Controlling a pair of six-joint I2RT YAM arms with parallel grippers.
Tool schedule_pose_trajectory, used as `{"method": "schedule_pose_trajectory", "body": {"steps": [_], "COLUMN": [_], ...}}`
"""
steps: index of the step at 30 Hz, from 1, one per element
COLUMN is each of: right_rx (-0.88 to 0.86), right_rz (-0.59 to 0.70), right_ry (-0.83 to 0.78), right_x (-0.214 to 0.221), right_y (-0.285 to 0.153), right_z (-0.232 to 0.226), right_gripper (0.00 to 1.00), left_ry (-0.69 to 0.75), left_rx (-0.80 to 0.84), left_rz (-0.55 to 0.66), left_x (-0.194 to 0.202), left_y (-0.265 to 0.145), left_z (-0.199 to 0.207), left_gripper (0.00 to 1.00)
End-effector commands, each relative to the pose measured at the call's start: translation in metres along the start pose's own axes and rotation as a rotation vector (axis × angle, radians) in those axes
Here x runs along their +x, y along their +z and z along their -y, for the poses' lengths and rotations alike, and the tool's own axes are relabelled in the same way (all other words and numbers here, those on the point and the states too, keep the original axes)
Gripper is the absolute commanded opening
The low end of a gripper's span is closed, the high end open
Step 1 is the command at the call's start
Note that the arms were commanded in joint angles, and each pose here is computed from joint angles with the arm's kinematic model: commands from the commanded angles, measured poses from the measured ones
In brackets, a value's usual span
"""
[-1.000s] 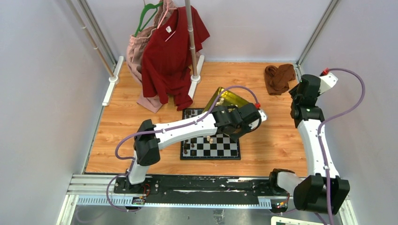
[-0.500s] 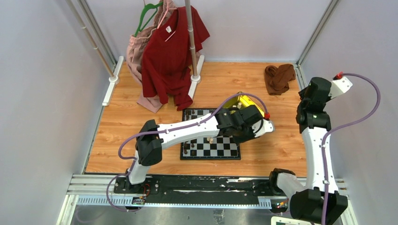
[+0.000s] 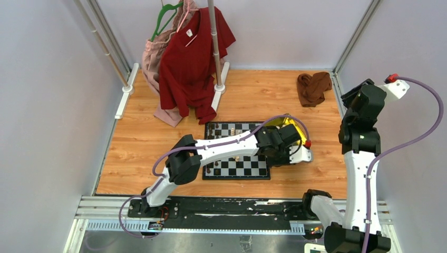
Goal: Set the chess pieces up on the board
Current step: Place the storage box at the center of the board.
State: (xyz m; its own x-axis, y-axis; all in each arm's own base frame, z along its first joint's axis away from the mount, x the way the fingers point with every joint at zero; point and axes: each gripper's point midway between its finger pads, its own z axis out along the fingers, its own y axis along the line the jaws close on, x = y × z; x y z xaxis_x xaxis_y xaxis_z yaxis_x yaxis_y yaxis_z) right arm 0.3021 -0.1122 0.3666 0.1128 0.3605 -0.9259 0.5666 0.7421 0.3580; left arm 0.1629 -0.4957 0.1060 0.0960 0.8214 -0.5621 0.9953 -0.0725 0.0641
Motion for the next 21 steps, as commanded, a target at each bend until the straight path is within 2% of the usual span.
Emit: {"method": "schedule_pose_trajectory", "body": {"steps": [1,8,21], "right_rx": [-0.016,-0.033,-0.035], "right_rz": [-0.009,-0.020,-0.035], "right_ry": [-0.028,-0.044,-0.075], "right_x": [-0.003,0.001,0.006], "right_y": [-0.004,-0.002,-0.002], "right_z": [0.001,-0.002,0.000], "right_gripper": [0.45,0.45,0.45], "left_ry": [0.136,0.251,0.333], "left_rx": [0.007,0.045,0.179], "left_rz": [0.069,0.072,0.040], "left_x": [-0.028,-0.034,-0.019], "left_y": [0.003,0.019,0.044], "left_z": [0.001,0.011,0.028], "left_gripper": [0.00,0.00,0.00]}}
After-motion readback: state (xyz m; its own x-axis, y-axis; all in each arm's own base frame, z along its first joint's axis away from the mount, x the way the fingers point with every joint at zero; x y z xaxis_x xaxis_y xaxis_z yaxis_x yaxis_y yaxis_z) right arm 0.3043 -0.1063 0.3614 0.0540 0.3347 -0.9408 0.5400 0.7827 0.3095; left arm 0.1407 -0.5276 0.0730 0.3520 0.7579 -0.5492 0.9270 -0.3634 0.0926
